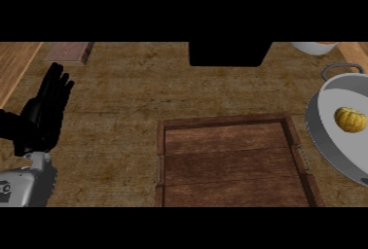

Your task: Pick the squash from the tray and place it in the pot

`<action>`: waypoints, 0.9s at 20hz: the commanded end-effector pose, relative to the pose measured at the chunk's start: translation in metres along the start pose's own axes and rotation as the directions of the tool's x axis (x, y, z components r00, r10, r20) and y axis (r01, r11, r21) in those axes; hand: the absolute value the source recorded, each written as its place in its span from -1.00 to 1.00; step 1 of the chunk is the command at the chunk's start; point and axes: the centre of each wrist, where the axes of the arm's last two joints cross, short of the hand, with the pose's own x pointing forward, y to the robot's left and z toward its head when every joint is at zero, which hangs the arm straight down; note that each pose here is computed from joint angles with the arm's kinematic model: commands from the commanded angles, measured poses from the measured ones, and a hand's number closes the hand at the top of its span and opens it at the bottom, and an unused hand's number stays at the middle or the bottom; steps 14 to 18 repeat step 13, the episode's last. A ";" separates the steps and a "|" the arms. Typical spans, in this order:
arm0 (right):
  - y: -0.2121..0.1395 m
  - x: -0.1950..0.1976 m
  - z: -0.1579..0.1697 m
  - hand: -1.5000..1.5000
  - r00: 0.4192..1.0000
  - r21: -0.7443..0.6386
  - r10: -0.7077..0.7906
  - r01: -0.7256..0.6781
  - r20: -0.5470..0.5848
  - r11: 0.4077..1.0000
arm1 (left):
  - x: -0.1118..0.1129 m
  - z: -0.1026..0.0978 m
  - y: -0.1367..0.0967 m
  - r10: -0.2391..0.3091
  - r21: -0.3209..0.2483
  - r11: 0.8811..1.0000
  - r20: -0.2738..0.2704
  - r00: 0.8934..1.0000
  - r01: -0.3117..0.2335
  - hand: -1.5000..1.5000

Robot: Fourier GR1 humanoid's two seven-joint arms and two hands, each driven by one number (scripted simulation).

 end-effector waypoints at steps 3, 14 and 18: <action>-0.049 -0.011 0.031 -1.00 1.000 0.011 0.000 0.000 -0.017 1.000 | 0.010 0.006 0.005 -0.015 0.015 1.000 0.003 1.000 0.015 0.00; -0.080 0.000 0.039 -1.00 1.000 0.042 -0.003 0.004 -0.010 0.999 | -0.008 -0.003 -0.003 0.010 0.004 1.000 0.006 1.000 -0.010 0.00; -0.080 0.000 0.039 -1.00 1.000 0.042 -0.003 0.004 -0.010 0.999 | -0.008 -0.003 -0.003 0.010 0.004 1.000 0.006 1.000 -0.010 0.00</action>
